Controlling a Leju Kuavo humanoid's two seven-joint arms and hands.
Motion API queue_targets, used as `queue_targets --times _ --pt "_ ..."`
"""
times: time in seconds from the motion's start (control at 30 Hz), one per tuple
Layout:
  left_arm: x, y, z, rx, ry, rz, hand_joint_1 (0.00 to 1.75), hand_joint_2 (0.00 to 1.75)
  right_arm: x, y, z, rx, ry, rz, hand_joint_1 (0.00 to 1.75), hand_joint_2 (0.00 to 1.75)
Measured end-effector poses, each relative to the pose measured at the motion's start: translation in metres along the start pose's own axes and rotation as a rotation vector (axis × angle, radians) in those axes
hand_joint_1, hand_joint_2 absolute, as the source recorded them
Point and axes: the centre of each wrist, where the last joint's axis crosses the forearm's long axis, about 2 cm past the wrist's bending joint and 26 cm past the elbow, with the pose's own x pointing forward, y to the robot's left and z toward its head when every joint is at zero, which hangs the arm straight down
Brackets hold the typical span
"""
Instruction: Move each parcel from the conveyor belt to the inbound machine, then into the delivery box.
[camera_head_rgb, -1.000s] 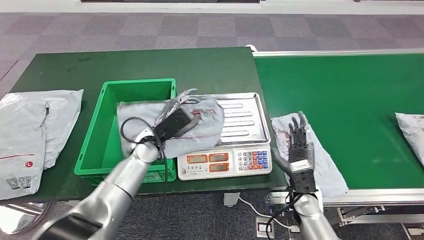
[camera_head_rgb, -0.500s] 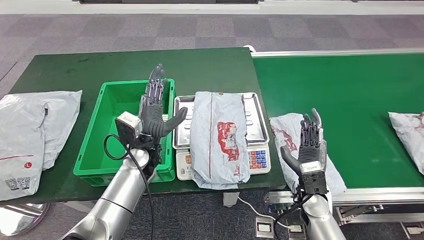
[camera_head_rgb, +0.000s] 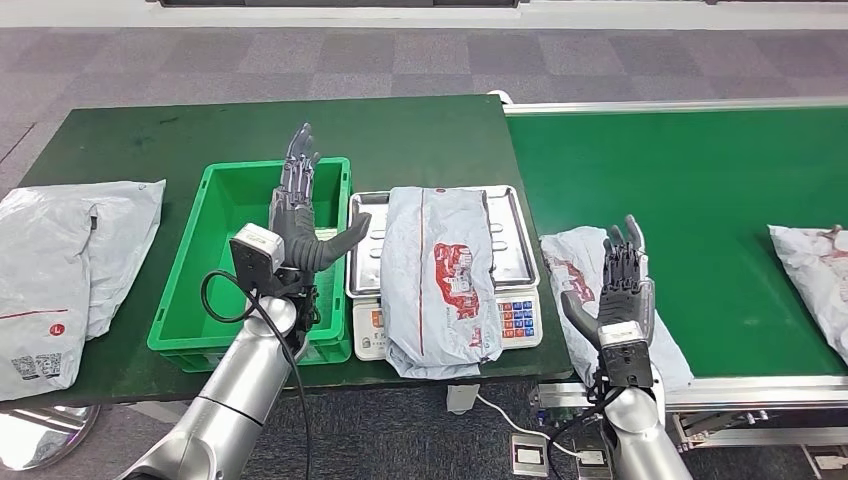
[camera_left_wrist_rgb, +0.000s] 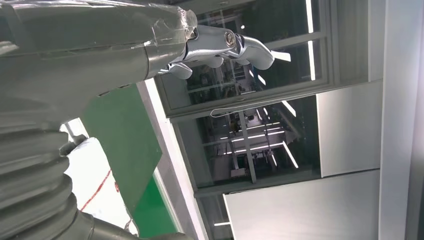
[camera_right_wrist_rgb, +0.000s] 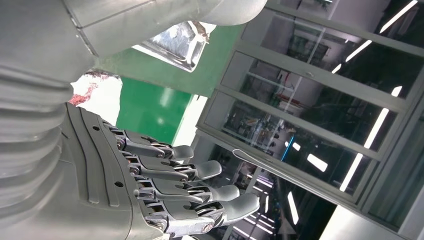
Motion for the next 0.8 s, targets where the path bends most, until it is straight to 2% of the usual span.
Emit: queue_targets --times 0.23,0.43,0.47,0.53,0.63,0.8 --pt "0.000 0.000 0.000 0.001 0.000 -0.002 0.00 1.75 0.000 0.000 0.000 -0.002 0.000 0.000 0.00 1.75" --pt "0.000 0.002 -0.002 0.077 -0.009 -0.100 0.00 1.75 0.000 0.000 -0.007 0.008 -0.017 0.006 0.00 1.75" --pt "0.000 -0.001 -0.002 0.026 -0.010 -0.084 0.00 1.75 -0.001 0.000 -0.009 0.012 -0.018 0.006 0.00 1.75" --pt "-0.002 -0.013 -0.001 -0.174 0.012 -0.084 0.00 1.75 -0.003 -0.003 -0.011 0.016 -0.017 0.009 0.00 1.75" --pt "-0.008 -0.044 0.013 -0.483 0.126 -0.206 0.00 1.75 -0.005 -0.006 -0.012 0.018 -0.016 0.020 0.00 1.75" --pt "-0.013 -0.080 0.033 -0.744 0.303 -0.334 0.00 1.75 -0.007 -0.011 -0.012 0.006 -0.007 0.038 0.00 1.75"
